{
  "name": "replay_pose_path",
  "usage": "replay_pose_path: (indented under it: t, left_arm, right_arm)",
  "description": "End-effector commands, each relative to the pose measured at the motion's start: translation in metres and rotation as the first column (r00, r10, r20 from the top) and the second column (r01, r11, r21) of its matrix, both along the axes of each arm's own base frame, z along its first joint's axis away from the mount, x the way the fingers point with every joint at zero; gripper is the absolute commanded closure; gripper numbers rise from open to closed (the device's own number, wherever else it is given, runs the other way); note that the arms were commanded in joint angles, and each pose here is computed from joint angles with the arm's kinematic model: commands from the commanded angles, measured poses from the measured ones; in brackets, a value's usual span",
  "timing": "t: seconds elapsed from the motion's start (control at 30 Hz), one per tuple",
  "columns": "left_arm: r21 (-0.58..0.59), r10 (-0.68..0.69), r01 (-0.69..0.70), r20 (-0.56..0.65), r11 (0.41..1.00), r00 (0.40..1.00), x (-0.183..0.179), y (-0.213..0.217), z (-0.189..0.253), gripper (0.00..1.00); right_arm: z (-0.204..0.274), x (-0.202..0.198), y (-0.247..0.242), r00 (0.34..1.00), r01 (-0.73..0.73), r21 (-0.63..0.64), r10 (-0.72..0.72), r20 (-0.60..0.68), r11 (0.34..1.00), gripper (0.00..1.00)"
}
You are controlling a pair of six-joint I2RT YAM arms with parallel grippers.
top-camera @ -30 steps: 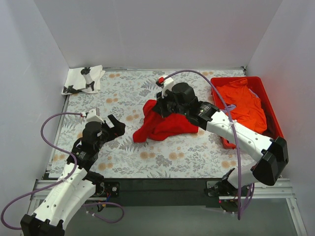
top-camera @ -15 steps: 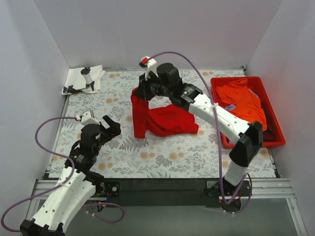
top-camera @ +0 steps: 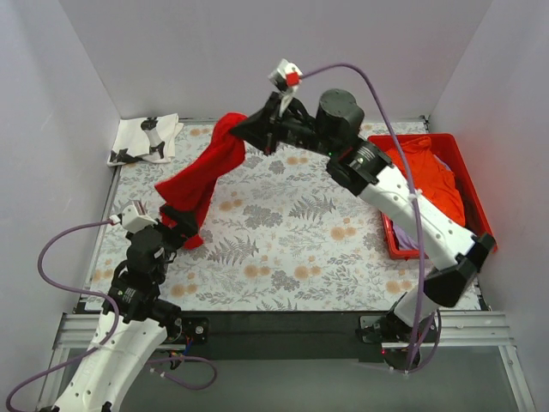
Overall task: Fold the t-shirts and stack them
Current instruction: Move the tshirt to the center of the board, then flatten the tshirt out
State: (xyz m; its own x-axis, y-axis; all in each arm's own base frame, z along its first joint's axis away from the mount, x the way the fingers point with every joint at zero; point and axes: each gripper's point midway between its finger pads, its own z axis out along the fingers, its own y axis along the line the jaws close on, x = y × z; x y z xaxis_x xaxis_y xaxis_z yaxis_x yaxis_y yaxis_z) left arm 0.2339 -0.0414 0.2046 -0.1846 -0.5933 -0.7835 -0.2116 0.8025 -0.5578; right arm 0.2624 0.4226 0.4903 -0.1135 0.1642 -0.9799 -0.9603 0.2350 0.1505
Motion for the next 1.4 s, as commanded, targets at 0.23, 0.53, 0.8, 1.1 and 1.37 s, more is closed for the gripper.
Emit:
replay_pose_path:
  t: [0.23,0.53,0.8,1.1,1.37]
  left_arm:
    - [0.017,0.015,-0.014,-0.044,1.000,0.999,0.003,0.001,-0.008,0.09]
    - [0.041,-0.039,0.048,-0.184,0.998,0.982,0.010,-0.013,-0.039,0.08]
    - [0.053,-0.012,0.031,-0.324,0.998,0.946,0.015,-0.016,-0.072,0.09]
    - [0.065,0.016,0.017,-0.481,0.998,0.877,0.030,-0.024,-0.115,0.11]
    - [0.071,0.031,0.012,-0.567,0.997,0.823,0.065,-0.020,-0.146,0.11]
  right_arm:
    - [-0.235,0.083,-0.171,0.843,0.459,-0.336,-0.523,-0.128,0.823,0.84]
    - [-0.350,0.066,-0.238,0.661,0.454,-0.680,-0.729,-0.175,0.575,0.44]
    - [-0.383,0.016,-0.188,0.777,0.193,-0.684,-0.535,-0.332,0.704,0.45]
    - [-0.450,0.020,-0.208,0.681,0.149,-0.788,-0.640,-0.357,0.598,0.46]
    - [-0.477,0.055,-0.257,0.525,0.227,-0.847,-0.793,-0.309,0.480,0.46]
